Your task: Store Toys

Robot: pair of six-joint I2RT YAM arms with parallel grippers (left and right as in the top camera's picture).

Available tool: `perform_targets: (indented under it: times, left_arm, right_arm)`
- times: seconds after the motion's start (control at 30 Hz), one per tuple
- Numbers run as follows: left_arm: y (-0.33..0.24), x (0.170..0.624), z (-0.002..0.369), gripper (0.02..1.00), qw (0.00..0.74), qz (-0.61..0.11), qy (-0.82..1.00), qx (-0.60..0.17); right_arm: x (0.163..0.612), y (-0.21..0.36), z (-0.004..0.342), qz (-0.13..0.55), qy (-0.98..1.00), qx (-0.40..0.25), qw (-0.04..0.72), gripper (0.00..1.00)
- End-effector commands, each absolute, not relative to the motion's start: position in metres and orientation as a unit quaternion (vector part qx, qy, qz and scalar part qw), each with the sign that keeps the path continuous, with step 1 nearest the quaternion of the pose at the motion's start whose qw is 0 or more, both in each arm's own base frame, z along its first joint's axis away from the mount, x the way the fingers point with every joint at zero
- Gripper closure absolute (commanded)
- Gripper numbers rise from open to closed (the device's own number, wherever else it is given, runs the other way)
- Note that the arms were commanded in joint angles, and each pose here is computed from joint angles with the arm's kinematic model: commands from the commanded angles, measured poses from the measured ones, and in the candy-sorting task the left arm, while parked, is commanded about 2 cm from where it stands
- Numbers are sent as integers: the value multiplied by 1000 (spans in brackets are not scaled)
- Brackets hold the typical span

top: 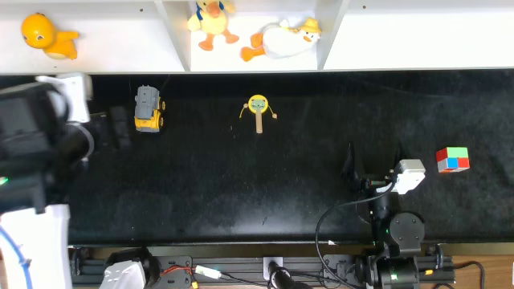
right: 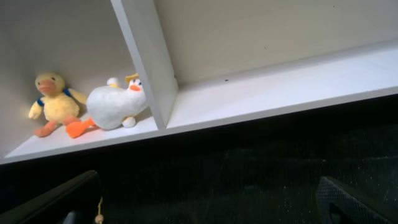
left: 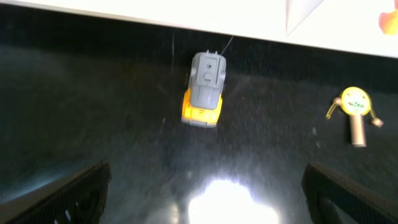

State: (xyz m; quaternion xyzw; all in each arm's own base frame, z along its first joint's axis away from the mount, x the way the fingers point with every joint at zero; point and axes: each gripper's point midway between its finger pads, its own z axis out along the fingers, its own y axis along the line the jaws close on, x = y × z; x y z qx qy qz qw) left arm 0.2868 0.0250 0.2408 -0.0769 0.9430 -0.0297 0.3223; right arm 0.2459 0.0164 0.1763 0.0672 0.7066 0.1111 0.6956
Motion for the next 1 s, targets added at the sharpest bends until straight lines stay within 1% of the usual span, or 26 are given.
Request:
perform_targets:
  times: [0.03, 0.23, 0.3, 0.37, 0.5, 0.6, 0.87, 0.9, 0.97, 1.0]
  left_arm:
    - [23, 302, 197, 20, 301, -5, 948, -100]
    - [21, 341, 160, 20, 301, -5, 950, -85]
    - [16, 353, 147, 20, 295, -14, 953, -62]
    - [12, 364, 131, 20, 284, -25, 957, -56]
    - [9, 374, 96, 20, 250, -37, 966, -54]
    - [8, 376, 79, 20, 231, -38, 971, -55]
    - [12, 385, 66, 27, 233, -29, 970, -57]
    - [13, 385, 65, 47, 232, -25, 971, -58]
    - [16, 385, 63, 123, 230, -18, 971, -60]
    - [17, 384, 63, 139, 229, -15, 971, -61]
  right_arm:
    - [246, 16, 172, 112, 707, 71, 695, 5]
    - [246, 16, 172, 112, 707, 71, 695, 7]
    - [246, 16, 172, 112, 707, 71, 695, 5]
    - [246, 16, 172, 112, 707, 71, 695, 7]
    - [246, 16, 172, 112, 707, 72, 695, 5]
    - [246, 16, 172, 112, 707, 71, 695, 5]
    - [246, 16, 172, 112, 707, 71, 695, 5]
    - [246, 16, 172, 112, 707, 72, 695, 5]
    - [246, 16, 172, 112, 707, 71, 695, 5]
    - [246, 16, 172, 112, 707, 72, 695, 5]
